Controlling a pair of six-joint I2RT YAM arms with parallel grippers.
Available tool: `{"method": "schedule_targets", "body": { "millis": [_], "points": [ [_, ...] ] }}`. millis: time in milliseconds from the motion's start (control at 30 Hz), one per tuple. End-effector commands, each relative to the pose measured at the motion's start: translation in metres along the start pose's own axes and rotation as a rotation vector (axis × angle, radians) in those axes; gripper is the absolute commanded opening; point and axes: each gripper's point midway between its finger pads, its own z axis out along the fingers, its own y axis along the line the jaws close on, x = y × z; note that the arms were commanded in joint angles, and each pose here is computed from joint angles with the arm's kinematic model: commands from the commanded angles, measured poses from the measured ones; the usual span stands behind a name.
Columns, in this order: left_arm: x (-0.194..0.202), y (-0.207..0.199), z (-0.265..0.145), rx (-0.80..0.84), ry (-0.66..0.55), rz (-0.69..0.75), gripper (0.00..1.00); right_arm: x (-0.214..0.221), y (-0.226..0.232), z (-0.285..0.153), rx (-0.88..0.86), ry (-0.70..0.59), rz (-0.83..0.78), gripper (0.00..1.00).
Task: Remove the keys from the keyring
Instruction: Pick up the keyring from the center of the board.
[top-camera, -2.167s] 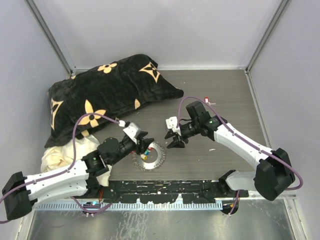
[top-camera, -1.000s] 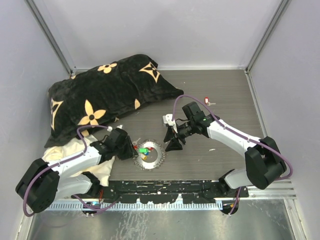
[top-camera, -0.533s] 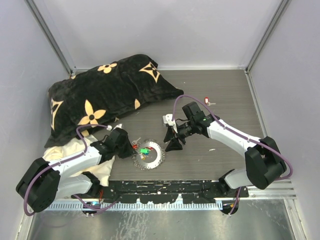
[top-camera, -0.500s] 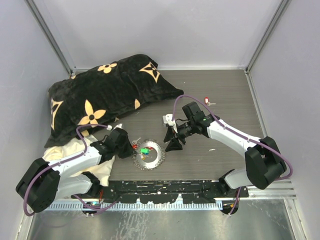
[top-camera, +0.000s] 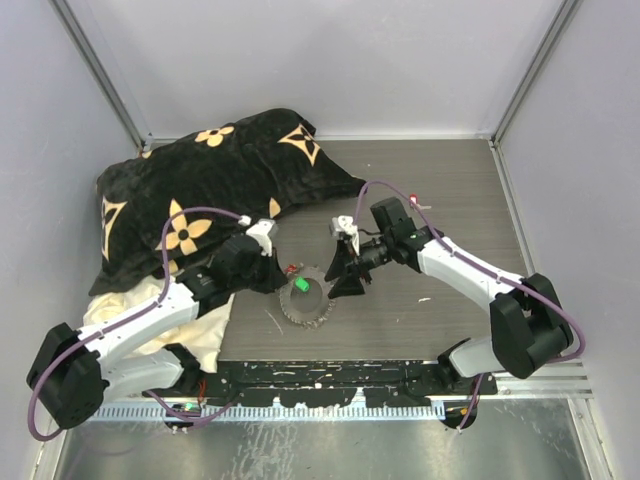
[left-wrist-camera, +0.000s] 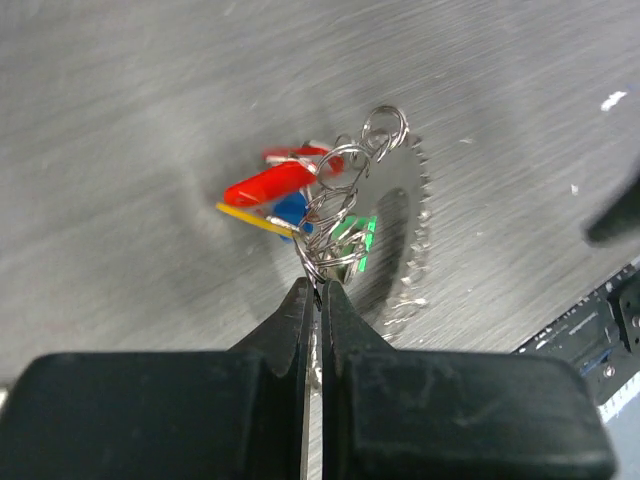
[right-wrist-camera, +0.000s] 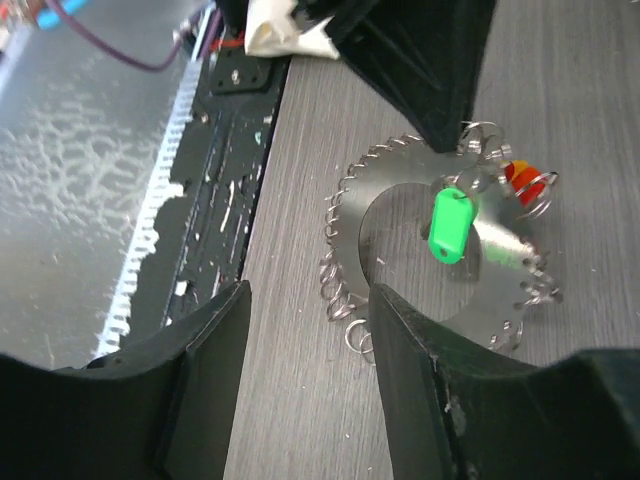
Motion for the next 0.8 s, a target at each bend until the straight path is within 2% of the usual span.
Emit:
{"method": "schedule_targets", "body": {
  "millis": [0, 133, 333, 533, 767],
  "points": [
    [-0.065, -0.061, -0.019, 0.184, -0.191, 0.301, 0.0, -0.049, -0.002, -0.028, -0.006, -0.168, 0.02, 0.57],
    [-0.082, -0.101, -0.026, 0.257, -0.225, 0.451, 0.0, -0.064, -0.004, -0.048, 0.054, -0.219, 0.006, 0.57],
    [-0.094, -0.14, -0.027, 0.293, -0.238, 0.587, 0.0, -0.071, -0.021, -0.06, 0.166, -0.216, 0.029, 0.57],
    [-0.095, -0.153, -0.025, 0.331, -0.254, 0.638, 0.0, -0.059, -0.032, -0.076, 0.251, -0.178, 0.022, 0.57],
    [-0.088, -0.16, -0.026, 0.379, -0.263, 0.662, 0.0, -0.046, -0.016, -0.063, 0.157, -0.134, -0.047, 0.57]
  ]
}}
